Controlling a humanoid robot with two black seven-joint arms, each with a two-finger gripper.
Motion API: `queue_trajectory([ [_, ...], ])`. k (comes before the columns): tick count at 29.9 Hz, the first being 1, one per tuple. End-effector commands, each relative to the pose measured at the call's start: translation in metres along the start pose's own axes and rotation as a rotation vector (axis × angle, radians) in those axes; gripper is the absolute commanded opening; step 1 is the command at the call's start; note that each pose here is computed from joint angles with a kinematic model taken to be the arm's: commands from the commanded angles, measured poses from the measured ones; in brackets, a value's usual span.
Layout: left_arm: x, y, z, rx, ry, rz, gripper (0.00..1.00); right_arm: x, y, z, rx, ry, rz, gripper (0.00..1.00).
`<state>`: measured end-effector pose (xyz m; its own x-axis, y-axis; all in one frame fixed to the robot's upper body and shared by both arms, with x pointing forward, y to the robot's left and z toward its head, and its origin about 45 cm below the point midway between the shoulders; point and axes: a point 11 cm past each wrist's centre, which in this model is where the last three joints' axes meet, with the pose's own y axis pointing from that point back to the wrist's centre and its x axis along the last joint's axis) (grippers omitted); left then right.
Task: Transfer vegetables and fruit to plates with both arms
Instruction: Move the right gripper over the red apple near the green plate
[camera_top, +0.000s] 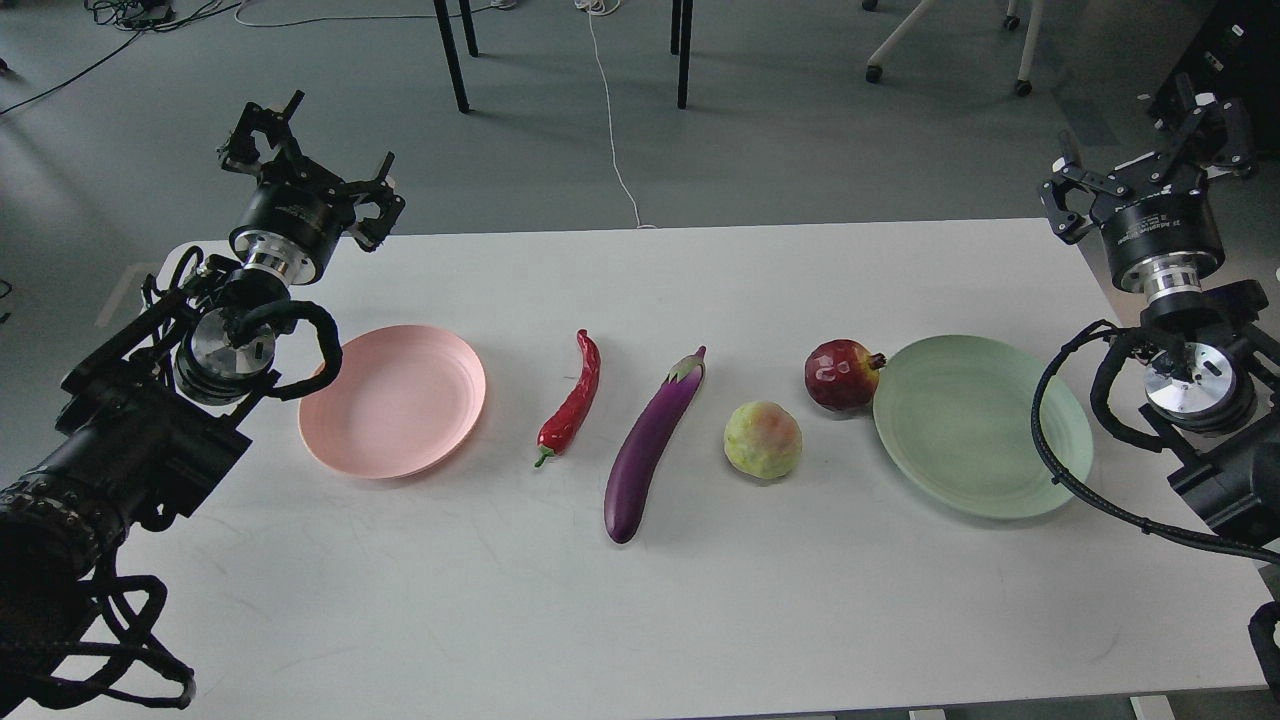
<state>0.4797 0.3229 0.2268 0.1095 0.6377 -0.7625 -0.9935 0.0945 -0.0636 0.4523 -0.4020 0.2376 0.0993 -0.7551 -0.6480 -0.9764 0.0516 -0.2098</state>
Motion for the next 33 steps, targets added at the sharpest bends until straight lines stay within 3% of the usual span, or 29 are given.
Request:
queue_trajectory([
  [1, 0.002, 0.0, 0.009, -0.012, -0.017, 0.009, 0.98, 0.002, 0.002, 0.002, -0.003, -0.003, 0.005, 0.99],
  [7, 0.004, 0.001, 0.019, -0.013, -0.045, 0.0, 0.98, -0.009, -0.006, 0.0, -0.011, 0.017, -0.025, 0.99],
  [11, 0.009, 0.003, 0.038, -0.034, -0.076, 0.011, 0.98, -0.04, -0.032, -0.022, -0.042, 0.14, -0.128, 0.99],
  [19, 0.001, 0.003, 0.052, -0.043, -0.107, -0.059, 0.98, -0.147, -0.073, -0.004, -0.294, 0.572, -0.477, 0.99],
  [24, 0.0, 0.003, 0.051, -0.035, -0.122, -0.07, 0.98, -0.199, -0.062, 0.033, -0.502, 0.849, -0.713, 0.99],
  [28, -0.002, 0.002, 0.045, -0.025, -0.117, -0.065, 0.98, -0.214, -0.055, 0.038, -0.611, 1.099, -0.847, 0.99],
  [33, -0.016, -0.001, 0.041, -0.015, -0.12, -0.095, 0.98, -0.215, -0.033, 0.08, -0.74, 1.476, -1.047, 0.99],
])
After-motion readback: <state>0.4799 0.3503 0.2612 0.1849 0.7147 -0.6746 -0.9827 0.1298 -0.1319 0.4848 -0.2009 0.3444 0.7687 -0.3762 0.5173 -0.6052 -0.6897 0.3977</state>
